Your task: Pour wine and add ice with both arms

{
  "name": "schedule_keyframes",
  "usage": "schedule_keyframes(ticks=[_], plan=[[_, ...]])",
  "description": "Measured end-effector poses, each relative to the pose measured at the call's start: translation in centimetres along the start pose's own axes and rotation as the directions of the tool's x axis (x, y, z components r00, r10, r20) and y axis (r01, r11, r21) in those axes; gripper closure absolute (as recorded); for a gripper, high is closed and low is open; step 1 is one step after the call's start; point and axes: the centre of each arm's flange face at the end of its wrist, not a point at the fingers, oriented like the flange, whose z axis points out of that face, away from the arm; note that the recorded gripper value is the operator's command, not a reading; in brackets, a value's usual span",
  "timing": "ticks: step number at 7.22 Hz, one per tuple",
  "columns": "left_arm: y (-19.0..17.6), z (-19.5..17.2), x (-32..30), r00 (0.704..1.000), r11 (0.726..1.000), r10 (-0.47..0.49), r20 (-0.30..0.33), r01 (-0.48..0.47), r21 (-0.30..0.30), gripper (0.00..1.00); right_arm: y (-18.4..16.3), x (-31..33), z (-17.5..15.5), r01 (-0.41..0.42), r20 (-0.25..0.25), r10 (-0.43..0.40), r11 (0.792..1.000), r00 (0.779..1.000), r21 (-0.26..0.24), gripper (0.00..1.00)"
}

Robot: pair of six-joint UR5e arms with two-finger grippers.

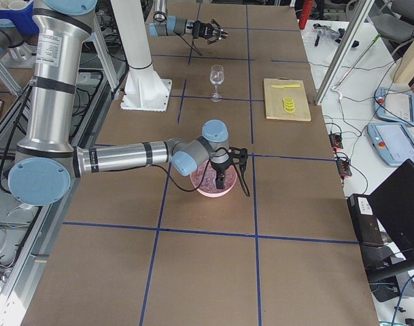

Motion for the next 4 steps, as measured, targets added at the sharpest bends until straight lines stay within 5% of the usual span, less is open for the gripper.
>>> schedule_keyframes(ticks=[3, 4], plan=[[4.2, -0.6, -1.8, 0.999, 0.999, -0.039, 0.012, 0.039, 0.006, 1.00, 1.6, -1.9, 2.2, 0.008, -0.025, -0.008, 1.000, 1.000, 0.001, 0.03], [4.5, -0.6, -1.9, 0.999, 0.999, -0.039, 0.012, 0.039, 0.006, 1.00, 1.9, -1.9, 2.5, 0.008, -0.027, -0.009, 1.000, 1.000, -0.008, 0.20]])
